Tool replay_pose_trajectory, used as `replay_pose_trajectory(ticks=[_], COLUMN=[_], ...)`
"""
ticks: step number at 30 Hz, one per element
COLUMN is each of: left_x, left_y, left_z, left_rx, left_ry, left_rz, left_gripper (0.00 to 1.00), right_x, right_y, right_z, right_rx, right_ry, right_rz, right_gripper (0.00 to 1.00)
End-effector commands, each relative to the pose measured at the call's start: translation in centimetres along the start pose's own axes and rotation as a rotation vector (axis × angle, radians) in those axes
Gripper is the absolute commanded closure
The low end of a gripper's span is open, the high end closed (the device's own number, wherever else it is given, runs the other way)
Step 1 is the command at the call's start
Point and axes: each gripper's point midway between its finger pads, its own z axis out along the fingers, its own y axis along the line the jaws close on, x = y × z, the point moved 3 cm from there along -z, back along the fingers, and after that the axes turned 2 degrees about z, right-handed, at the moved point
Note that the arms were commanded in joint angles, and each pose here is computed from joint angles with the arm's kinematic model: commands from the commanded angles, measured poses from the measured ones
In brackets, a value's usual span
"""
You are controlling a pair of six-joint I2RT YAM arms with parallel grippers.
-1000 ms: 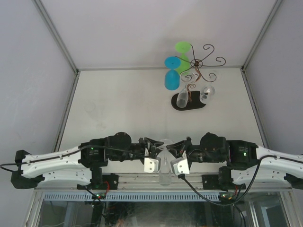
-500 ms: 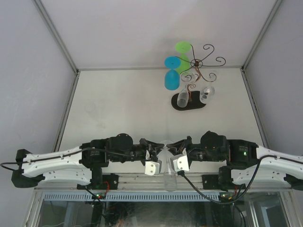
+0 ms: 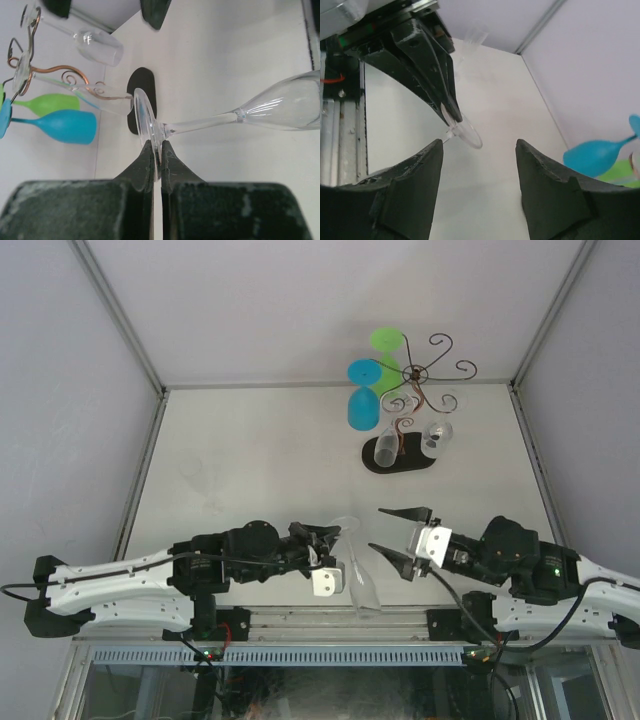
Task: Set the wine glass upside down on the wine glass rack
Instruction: Turn the wine glass upside down at the wine rack.
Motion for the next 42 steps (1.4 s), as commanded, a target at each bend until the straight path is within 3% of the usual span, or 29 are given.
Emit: replay_pose_trajectory(ticks=[1, 6, 13, 16, 32, 37, 42], left_x=[-0.5, 0.4, 1.0, 1.3, 1.3, 1.1, 1.2], left_y=[3.0, 3.8, 4.8, 4.9, 4.9, 5.0, 5.0], left_z=[-0.6, -0.9, -1.5, -1.6, -1.6, -1.6, -1.6], left_rx=[-0.16, -0.221, -0.256, -0.26, -0.231, -0.227, -0.231], left_ry=[-0.002, 0.023, 0.013, 0.014, -0.032, -0.042, -0.036], left_rz=[-0.017, -0.027, -0.056, -0.06, -0.118, -0.126, -0.126], left_gripper=[1.0, 1.0, 1.0, 1.0, 1.0, 1.0, 1.0], right_x=[0.8, 2.2, 3.9, 4.0, 5.9, 6.6, 6.9], right_y=[-0.5, 1.4, 2.7, 2.6, 1.2, 1.0, 1.3], right_z=[-0.4, 0.6, 3.2, 4.0, 6.6, 6.9, 7.1], right_rx=[0.159, 0.149, 0.133, 0.115, 0.133, 0.137, 0.12], right_ry=[-0.028, 0.012, 0.078, 0.048, 0.019, 0.039, 0.055], right_rz=[0.351, 0.594, 0.817, 0.897, 0.848, 0.832, 0.826], right_gripper=[0.41, 0.43, 0.46, 0.49, 0.61, 0.72, 0.92])
